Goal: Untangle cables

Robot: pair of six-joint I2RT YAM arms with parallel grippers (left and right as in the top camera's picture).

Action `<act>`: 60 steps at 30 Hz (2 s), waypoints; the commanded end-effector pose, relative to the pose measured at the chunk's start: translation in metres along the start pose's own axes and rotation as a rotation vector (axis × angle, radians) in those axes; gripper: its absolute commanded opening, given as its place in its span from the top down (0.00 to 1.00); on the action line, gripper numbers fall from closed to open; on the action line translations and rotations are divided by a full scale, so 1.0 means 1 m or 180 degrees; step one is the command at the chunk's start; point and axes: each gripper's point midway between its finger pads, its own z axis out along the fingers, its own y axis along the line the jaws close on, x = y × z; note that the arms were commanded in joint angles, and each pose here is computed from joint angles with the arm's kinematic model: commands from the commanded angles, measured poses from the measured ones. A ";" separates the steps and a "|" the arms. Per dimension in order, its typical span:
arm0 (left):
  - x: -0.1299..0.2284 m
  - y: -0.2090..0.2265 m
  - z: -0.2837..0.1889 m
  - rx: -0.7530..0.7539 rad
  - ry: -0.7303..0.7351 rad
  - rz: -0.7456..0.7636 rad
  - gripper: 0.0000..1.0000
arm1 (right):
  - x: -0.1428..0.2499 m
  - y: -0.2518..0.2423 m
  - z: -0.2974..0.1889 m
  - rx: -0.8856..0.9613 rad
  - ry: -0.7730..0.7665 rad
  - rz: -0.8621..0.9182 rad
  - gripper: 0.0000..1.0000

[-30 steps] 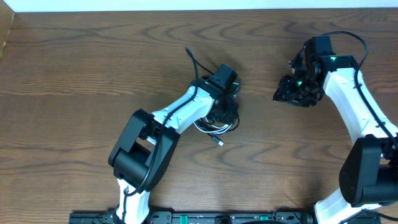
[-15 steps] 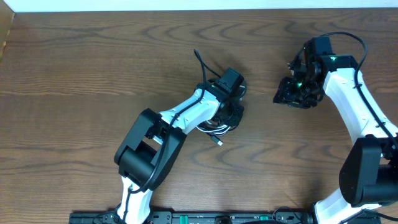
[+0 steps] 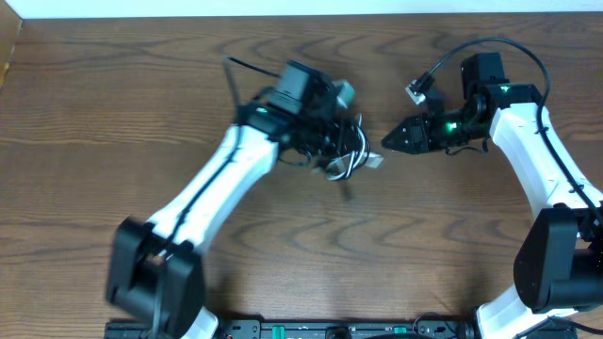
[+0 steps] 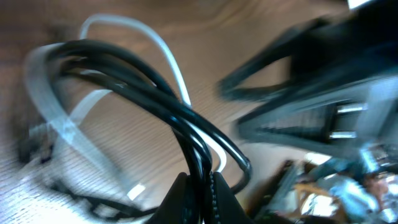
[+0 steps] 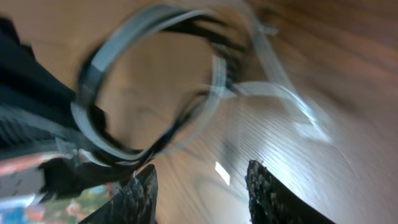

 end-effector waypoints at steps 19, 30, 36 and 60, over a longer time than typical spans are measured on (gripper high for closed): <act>-0.043 -0.012 -0.070 0.0838 -0.0276 -0.1136 0.93 | -0.054 0.071 0.040 -0.0450 -0.0418 -0.0524 0.52; -0.041 -0.028 -0.079 0.1156 -0.0167 -0.0994 0.93 | -0.057 -0.034 0.033 0.1828 -0.1035 0.1239 0.94; -0.059 0.001 -0.107 0.1129 -0.0440 -0.1068 0.93 | -0.010 -0.099 -0.029 0.2940 -0.0880 0.1753 0.99; -0.055 0.060 -0.130 0.0583 -0.0738 -0.0713 0.92 | -0.029 0.015 -0.005 -0.0193 -0.0311 -0.0019 0.99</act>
